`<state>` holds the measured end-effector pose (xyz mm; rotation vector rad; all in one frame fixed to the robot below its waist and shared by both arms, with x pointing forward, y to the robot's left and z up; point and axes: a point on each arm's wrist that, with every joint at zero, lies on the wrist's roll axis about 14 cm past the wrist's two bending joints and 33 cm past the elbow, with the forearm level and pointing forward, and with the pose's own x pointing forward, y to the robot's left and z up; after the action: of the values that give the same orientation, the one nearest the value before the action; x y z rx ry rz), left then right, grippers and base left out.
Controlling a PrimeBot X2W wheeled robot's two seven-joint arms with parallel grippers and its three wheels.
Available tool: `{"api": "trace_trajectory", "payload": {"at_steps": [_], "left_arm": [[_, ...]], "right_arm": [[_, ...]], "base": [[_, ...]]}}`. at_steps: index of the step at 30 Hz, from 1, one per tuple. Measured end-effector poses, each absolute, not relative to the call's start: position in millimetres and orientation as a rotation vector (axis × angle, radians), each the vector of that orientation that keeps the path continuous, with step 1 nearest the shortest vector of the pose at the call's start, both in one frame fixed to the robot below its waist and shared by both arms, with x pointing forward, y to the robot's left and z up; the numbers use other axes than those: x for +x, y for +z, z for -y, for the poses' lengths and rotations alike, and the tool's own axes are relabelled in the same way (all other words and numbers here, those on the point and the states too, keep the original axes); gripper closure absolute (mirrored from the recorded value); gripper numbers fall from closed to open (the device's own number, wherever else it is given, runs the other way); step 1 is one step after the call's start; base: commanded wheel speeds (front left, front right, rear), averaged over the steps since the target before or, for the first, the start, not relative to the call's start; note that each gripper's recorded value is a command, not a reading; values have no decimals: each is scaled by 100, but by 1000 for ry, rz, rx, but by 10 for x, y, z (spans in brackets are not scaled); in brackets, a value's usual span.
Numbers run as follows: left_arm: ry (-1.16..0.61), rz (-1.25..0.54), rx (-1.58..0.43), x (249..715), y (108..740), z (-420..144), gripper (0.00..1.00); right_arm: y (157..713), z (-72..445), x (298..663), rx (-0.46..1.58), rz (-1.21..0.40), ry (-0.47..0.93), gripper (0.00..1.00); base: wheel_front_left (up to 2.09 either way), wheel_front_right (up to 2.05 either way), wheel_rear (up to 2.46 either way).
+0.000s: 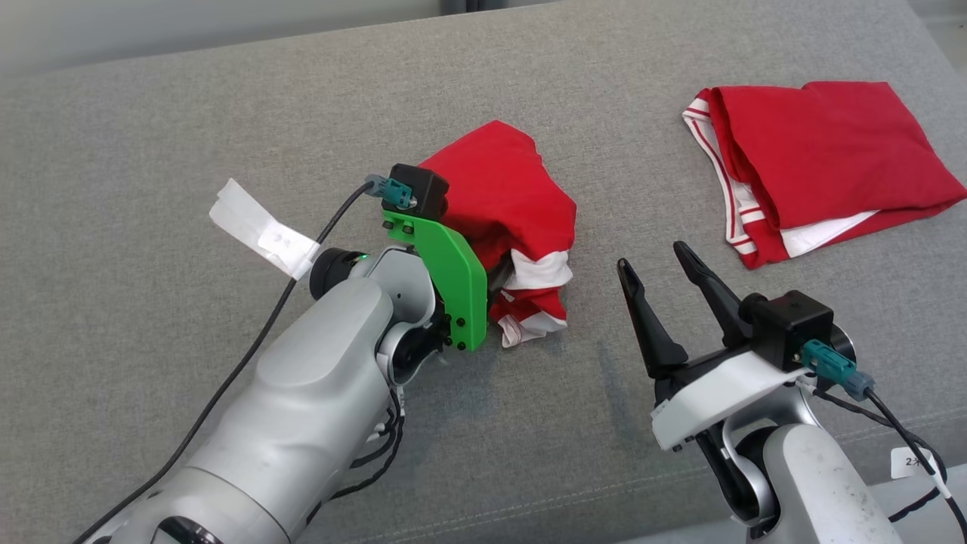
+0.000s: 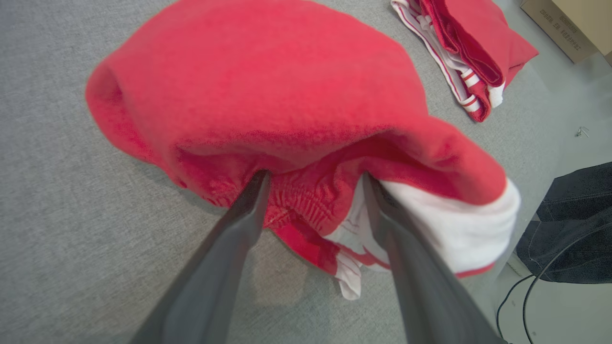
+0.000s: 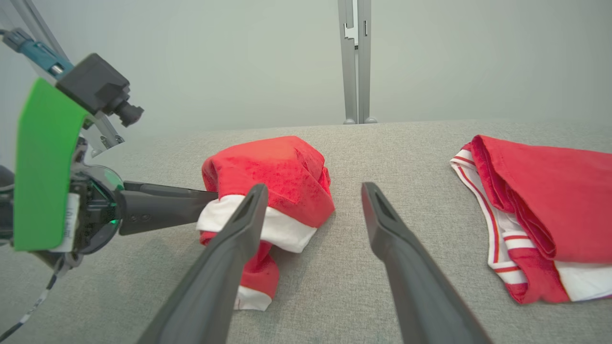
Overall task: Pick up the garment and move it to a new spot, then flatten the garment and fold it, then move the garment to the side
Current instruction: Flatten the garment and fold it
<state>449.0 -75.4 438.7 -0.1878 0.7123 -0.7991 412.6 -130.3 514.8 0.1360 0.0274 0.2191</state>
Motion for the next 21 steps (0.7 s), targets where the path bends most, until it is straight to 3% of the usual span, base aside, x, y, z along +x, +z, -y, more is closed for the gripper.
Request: {"api": "trace_trajectory", "payload": {"at_steps": [7, 8, 10, 11, 21], "left_arm": [[-920, -682, -205, 4365, 4544, 1083, 0], [-931, -676, -205, 4351, 4569, 1119, 18], [-944, -674, -203, 4329, 4595, 1167, 92], [-944, -671, -200, 4327, 4599, 1179, 100], [-935, -632, -195, 4361, 4671, 1227, 100]], "right_arm": [[5106, 1356, 4131, 134, -35, 203, 0], [5101, 1359, 4129, 133, -37, 202, 0], [5097, 1367, 4126, 134, -38, 200, 0], [5092, 1373, 4124, 134, -39, 198, 0], [5111, 1410, 4118, 140, -28, 188, 0]], "base": [[0, 0, 0], [0, 0, 0], [0, 0, 0], [0, 0, 0], [0, 0, 0]]}}
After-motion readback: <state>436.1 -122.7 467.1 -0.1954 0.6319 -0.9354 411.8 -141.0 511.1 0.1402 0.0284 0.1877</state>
